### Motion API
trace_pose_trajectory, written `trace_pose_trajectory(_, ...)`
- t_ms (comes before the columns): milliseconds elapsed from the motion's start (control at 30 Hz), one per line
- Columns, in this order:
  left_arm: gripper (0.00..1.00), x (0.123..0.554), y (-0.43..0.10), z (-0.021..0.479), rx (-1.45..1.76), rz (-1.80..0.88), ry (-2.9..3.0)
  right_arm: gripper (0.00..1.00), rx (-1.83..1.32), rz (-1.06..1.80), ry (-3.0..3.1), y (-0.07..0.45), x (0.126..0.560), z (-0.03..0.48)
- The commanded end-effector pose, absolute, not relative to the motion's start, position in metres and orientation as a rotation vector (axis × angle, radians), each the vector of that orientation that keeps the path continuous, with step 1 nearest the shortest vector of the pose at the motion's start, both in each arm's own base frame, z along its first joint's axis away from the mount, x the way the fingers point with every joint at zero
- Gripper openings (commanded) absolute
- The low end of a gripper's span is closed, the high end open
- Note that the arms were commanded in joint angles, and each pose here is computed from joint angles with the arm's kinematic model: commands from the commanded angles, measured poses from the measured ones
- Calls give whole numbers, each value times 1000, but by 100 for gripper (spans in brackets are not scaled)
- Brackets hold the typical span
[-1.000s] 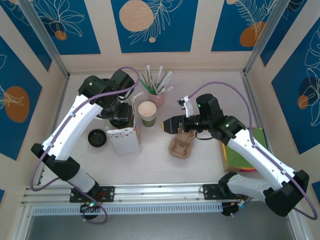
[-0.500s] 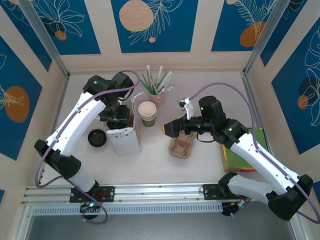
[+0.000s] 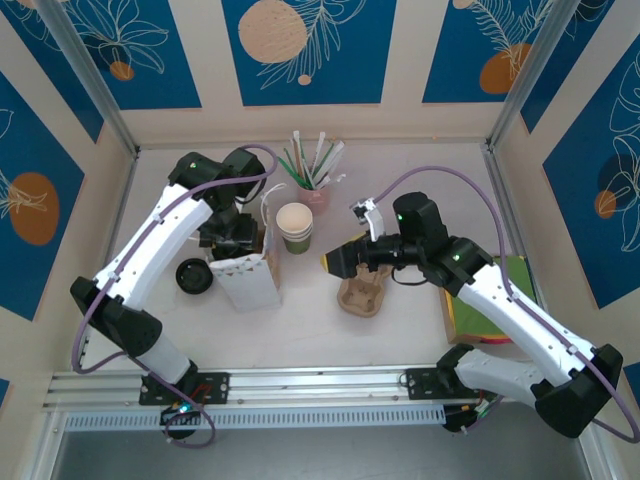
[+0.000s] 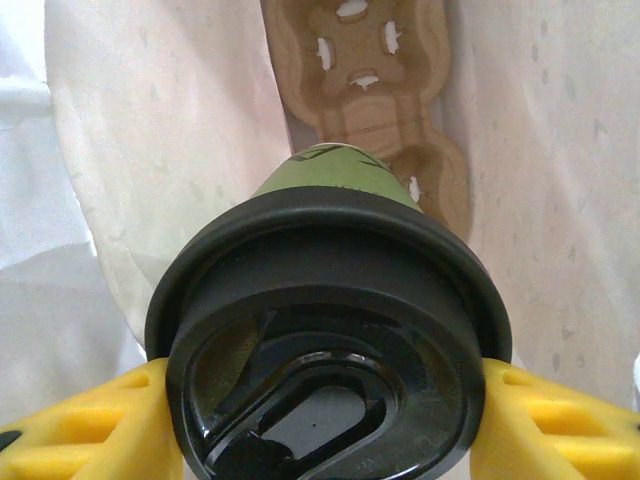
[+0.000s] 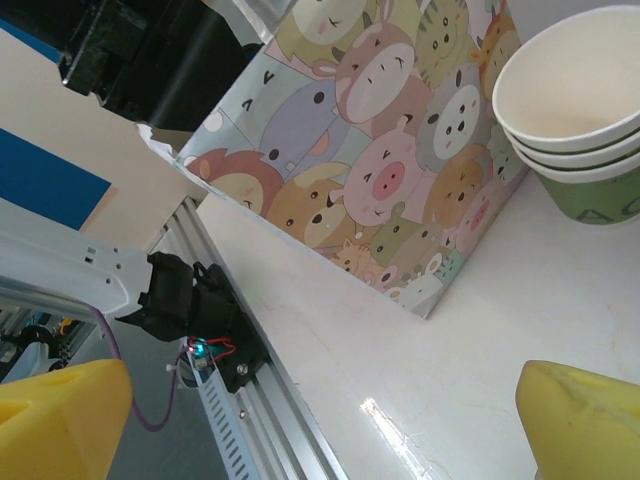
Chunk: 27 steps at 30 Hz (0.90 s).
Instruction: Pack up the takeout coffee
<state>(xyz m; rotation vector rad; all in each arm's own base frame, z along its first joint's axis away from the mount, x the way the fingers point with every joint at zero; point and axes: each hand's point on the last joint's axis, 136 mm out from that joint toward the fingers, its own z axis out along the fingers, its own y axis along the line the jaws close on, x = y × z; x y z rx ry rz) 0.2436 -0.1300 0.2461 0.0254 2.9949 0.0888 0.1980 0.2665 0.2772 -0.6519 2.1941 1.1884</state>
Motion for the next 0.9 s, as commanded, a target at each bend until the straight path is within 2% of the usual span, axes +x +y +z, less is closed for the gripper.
trace_pose_trajectory(0,59,236,-125,240,-5,118,3065,99,-697,1191,2161,270,197,284)
trace_pose_trajectory(867,59,251,-130,230,-44,142,3126,99,-728,1156,2152,272,193,281)
